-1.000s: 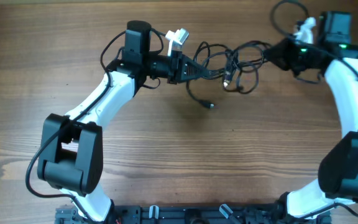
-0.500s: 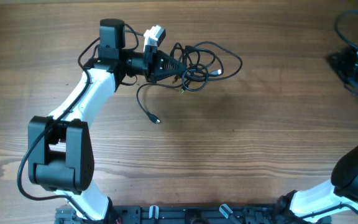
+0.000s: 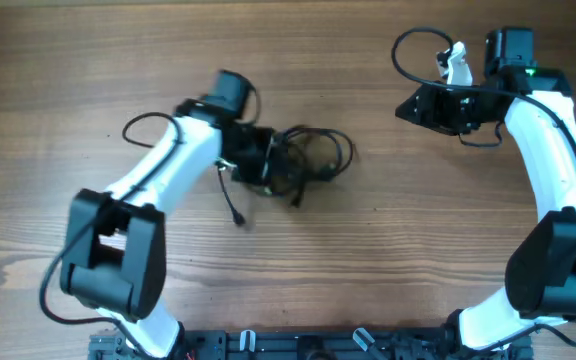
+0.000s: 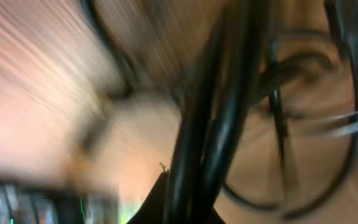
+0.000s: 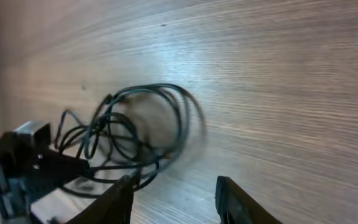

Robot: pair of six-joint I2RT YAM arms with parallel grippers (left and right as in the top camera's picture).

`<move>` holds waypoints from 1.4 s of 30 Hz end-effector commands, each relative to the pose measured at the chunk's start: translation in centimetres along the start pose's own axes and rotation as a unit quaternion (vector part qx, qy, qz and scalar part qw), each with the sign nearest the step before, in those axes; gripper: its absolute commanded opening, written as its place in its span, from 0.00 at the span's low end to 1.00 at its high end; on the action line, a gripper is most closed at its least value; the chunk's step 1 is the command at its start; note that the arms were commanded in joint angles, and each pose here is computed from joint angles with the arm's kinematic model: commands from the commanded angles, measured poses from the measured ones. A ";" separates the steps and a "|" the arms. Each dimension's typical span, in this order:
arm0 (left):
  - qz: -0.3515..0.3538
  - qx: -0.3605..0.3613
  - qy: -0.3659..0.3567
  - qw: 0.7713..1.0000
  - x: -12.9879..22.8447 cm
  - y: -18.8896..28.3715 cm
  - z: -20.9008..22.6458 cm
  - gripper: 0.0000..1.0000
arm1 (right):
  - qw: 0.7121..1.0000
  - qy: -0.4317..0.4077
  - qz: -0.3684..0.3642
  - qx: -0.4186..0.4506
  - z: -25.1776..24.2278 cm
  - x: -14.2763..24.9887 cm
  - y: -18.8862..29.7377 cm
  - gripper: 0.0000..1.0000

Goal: Untangle cables

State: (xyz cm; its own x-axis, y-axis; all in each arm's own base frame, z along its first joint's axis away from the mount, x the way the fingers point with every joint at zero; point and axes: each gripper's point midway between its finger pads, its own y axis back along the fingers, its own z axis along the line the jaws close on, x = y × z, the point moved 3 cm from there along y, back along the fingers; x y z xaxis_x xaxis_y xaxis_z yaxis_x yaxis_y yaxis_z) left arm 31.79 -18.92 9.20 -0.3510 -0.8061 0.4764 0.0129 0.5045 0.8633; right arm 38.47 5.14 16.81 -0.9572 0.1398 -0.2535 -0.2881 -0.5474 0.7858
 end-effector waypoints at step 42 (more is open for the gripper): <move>-0.201 0.013 -0.340 0.919 -8.5 16.3 0.4 0.48 | 0.914 0.366 0.124 -0.123 16.1 8.1 -14.6 0.04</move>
State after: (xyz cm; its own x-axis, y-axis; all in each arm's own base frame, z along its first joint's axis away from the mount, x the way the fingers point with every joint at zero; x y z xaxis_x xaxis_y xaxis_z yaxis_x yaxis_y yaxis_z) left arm 34.57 -3.60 19.01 -0.8144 -0.5720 -0.0982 -0.2625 0.2121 0.9414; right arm 33.41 26.48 8.43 -0.6014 -0.6528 -0.4607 0.0705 -0.6177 0.7833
